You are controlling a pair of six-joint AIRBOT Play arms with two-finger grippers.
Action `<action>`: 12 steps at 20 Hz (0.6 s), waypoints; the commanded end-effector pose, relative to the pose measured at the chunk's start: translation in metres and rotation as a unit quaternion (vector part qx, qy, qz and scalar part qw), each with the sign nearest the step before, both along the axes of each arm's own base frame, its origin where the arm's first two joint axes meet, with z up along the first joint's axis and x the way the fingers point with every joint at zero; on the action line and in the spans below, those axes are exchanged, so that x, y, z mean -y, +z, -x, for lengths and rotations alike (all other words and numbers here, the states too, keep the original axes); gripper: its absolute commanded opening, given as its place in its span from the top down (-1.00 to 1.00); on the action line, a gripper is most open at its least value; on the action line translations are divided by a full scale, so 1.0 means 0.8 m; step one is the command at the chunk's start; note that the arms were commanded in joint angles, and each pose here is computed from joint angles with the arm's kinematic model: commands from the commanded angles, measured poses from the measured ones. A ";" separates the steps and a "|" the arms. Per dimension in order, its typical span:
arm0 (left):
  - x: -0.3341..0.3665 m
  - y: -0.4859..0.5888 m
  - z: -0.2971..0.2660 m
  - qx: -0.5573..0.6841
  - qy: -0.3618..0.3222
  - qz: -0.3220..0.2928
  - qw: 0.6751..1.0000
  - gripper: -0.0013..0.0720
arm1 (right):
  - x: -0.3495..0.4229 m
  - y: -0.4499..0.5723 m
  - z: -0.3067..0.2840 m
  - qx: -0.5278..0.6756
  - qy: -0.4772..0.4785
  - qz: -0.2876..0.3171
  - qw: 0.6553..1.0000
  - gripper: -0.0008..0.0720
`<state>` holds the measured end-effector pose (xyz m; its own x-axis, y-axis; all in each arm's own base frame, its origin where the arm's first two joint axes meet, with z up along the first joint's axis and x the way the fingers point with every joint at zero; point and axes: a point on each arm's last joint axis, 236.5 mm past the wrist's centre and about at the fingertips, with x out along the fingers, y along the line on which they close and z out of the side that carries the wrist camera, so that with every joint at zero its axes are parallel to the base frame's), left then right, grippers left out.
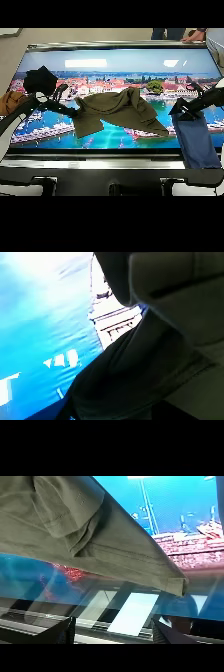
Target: Fold the shirts.
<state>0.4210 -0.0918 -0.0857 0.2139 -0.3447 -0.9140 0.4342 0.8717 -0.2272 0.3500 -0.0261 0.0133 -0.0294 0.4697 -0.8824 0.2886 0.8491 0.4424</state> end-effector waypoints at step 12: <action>0.009 0.023 0.001 -0.006 -0.012 0.007 1.000 0.86 | -0.004 -0.113 0.075 -0.048 -0.041 0.038 0.997 -0.56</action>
